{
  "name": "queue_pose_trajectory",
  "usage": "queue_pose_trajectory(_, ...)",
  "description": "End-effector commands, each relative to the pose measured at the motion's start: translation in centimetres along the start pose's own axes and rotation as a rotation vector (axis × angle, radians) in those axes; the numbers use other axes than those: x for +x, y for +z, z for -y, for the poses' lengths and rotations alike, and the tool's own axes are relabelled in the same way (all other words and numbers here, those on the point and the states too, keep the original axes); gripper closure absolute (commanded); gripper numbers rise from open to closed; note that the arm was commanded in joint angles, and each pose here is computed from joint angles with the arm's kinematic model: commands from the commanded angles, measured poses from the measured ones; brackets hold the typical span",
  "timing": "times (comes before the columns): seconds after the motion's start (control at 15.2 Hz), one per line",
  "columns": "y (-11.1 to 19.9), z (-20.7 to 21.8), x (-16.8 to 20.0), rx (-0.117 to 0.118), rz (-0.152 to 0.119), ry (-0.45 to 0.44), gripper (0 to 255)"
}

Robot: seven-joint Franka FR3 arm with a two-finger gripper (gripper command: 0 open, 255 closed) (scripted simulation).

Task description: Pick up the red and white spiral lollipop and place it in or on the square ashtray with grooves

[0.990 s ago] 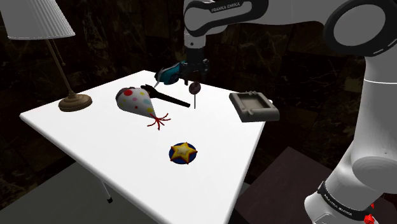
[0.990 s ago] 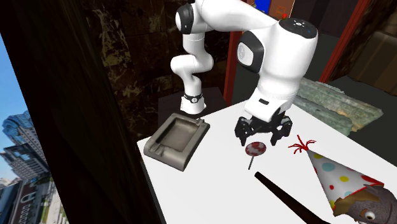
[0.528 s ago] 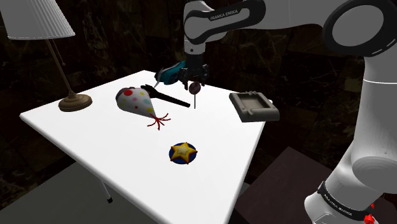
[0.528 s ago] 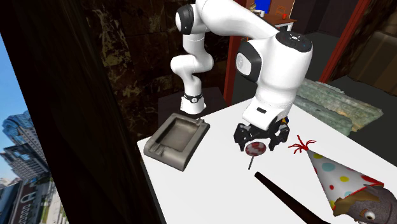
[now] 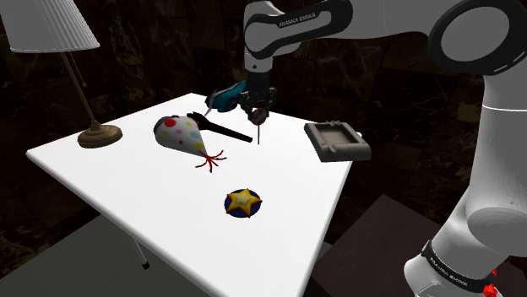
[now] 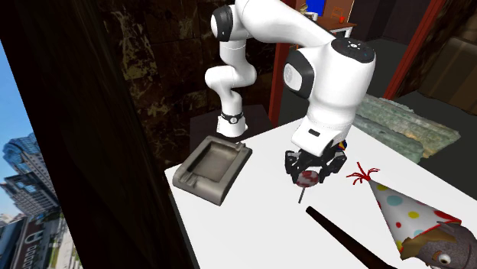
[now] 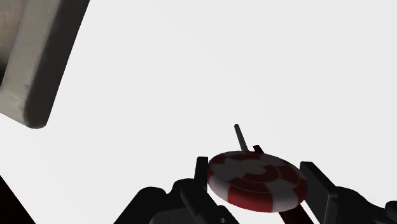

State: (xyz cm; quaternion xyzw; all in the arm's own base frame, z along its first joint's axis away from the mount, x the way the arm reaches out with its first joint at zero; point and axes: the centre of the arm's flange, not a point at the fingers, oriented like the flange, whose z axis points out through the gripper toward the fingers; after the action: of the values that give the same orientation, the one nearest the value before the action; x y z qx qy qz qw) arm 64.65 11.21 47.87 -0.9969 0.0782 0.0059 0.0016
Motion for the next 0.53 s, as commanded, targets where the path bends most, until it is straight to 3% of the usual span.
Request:
queue_pose_trajectory(0.0,0.0,0.0,0.0,0.0,0.0,0.0,255)
queue_pose_trajectory(0.46,-1.0,0.0,0.0,0.0,0.0,0.0,255)
